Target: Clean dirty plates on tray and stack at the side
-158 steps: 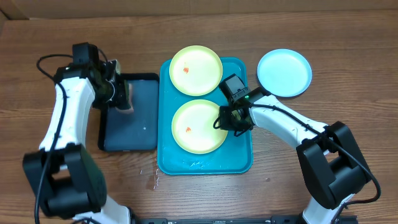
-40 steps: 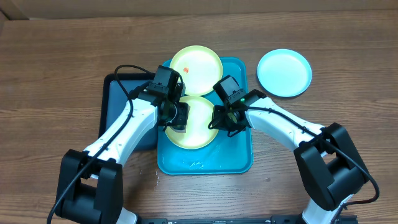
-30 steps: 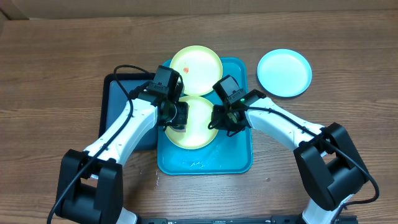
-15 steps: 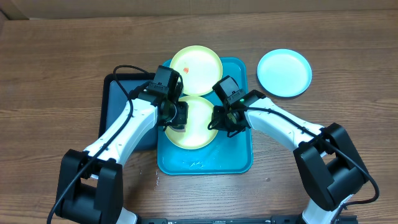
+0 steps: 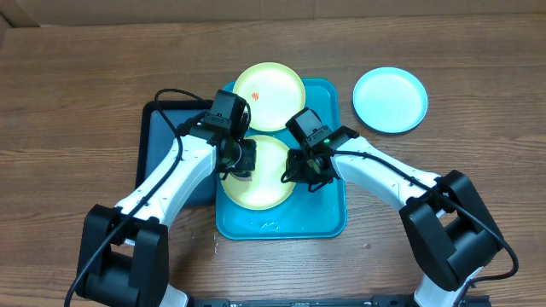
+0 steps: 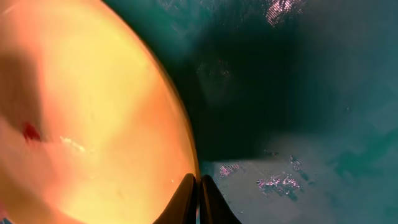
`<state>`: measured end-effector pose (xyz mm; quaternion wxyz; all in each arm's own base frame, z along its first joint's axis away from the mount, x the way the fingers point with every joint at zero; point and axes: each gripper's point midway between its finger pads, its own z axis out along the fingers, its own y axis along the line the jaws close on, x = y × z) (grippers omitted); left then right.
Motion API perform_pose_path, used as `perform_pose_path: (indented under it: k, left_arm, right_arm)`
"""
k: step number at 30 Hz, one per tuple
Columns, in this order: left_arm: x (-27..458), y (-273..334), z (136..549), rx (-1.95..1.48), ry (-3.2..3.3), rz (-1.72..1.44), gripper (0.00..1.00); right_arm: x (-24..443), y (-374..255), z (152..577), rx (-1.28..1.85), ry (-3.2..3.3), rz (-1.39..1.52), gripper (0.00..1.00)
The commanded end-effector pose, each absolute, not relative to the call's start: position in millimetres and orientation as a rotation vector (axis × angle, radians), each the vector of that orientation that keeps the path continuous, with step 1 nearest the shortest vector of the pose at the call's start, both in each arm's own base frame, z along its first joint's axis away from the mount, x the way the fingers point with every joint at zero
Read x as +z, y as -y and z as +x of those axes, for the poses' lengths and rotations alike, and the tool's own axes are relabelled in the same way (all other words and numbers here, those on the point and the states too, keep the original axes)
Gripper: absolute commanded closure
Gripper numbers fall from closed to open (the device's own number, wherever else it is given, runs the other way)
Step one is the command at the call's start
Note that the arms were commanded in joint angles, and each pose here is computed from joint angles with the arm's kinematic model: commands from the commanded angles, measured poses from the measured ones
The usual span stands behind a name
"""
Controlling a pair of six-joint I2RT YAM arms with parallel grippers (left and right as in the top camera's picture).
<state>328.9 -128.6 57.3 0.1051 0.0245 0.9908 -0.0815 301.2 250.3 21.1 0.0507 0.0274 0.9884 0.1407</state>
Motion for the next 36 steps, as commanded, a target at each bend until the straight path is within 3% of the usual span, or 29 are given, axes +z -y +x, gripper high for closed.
perform_pose_path:
  k: [1,19,22,36]
  left_arm:
    - [54,122,329,-0.169,-2.926,0.024,0.96]
    - [27,120,318,-0.141,-3.012,0.026,0.96]
    - [25,120,320,-0.144,-3.008,0.025,0.96]
    - [26,121,322,-0.147,-3.002,0.025,0.96]
  right_arm:
    - [23,-250,302,0.424,-2.995,0.073,0.96]
    - [25,-253,306,0.442,-2.975,0.07,0.95]
    - [25,-253,306,0.442,-2.975,0.07,0.83]
    - [25,-255,306,0.445,-2.972,0.065,0.83]
